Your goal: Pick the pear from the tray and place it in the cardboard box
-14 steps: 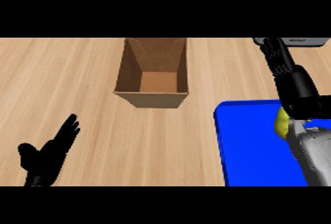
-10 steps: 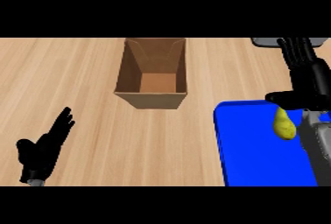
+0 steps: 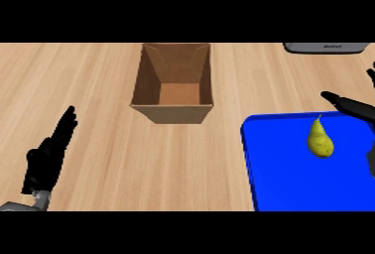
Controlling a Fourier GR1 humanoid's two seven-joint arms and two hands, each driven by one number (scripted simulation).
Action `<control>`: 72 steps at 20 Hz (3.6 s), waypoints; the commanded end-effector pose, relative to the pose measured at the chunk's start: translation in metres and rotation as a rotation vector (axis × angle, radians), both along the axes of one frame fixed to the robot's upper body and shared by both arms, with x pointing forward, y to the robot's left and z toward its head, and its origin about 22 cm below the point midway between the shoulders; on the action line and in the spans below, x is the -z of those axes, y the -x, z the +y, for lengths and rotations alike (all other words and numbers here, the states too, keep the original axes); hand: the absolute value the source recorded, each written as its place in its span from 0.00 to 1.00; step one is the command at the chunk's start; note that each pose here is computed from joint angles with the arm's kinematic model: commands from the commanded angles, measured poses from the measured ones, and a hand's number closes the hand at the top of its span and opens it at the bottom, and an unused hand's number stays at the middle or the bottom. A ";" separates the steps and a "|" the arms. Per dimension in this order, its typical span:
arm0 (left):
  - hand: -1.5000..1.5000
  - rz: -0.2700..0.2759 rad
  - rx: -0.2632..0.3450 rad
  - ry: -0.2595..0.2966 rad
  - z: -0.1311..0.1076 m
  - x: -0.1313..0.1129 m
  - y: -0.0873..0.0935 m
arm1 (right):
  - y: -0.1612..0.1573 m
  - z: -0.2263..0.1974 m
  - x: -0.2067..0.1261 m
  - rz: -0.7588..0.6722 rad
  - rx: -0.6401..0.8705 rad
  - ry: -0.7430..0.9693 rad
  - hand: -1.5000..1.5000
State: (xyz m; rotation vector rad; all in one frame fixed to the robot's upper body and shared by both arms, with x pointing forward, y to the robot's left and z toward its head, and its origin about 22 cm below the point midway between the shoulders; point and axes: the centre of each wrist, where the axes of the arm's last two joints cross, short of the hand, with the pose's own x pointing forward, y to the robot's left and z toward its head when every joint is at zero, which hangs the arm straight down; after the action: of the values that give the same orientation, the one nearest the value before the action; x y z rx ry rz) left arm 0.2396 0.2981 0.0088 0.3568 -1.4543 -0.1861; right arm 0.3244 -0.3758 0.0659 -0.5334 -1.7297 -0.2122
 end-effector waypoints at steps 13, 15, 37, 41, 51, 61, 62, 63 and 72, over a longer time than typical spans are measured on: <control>0.50 0.006 0.004 -0.015 -0.022 0.005 0.001 | 0.025 -0.080 -0.045 0.675 -0.319 0.609 0.00; 0.50 0.006 -0.003 -0.025 -0.006 -0.012 -0.012 | 0.018 -0.070 -0.049 0.766 -0.380 0.639 0.00; 0.50 -0.001 0.012 -0.022 -0.007 -0.003 -0.001 | 0.005 0.005 -0.010 1.058 -0.432 0.686 0.00; 0.50 0.016 0.018 -0.020 -0.026 0.007 -0.008 | 0.007 0.003 -0.012 1.063 -0.436 0.680 0.00; 0.50 0.008 -0.005 -0.020 -0.035 0.010 0.000 | 0.014 0.027 0.022 1.037 -0.414 0.655 0.00; 0.50 -0.003 0.010 -0.019 -0.010 0.003 0.004 | 0.016 0.009 0.042 1.039 -0.420 0.655 0.00; 0.50 0.000 -0.014 -0.028 -0.005 0.002 -0.006 | 0.008 0.003 0.019 1.039 -0.418 0.641 0.00; 0.50 0.002 -0.014 -0.026 -0.019 -0.002 -0.009 | 0.007 0.029 0.025 1.038 -0.432 0.665 0.00; 0.50 -0.008 0.008 -0.022 -0.025 -0.010 0.003 | -0.002 0.025 0.042 1.091 -0.458 0.660 0.00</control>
State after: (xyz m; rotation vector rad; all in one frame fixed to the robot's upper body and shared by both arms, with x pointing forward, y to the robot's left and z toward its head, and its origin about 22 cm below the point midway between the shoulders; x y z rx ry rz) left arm 0.2352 0.2846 0.0125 0.3767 -1.4536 -0.2032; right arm 0.3225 -0.3571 0.0293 -0.5750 -0.7773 0.8659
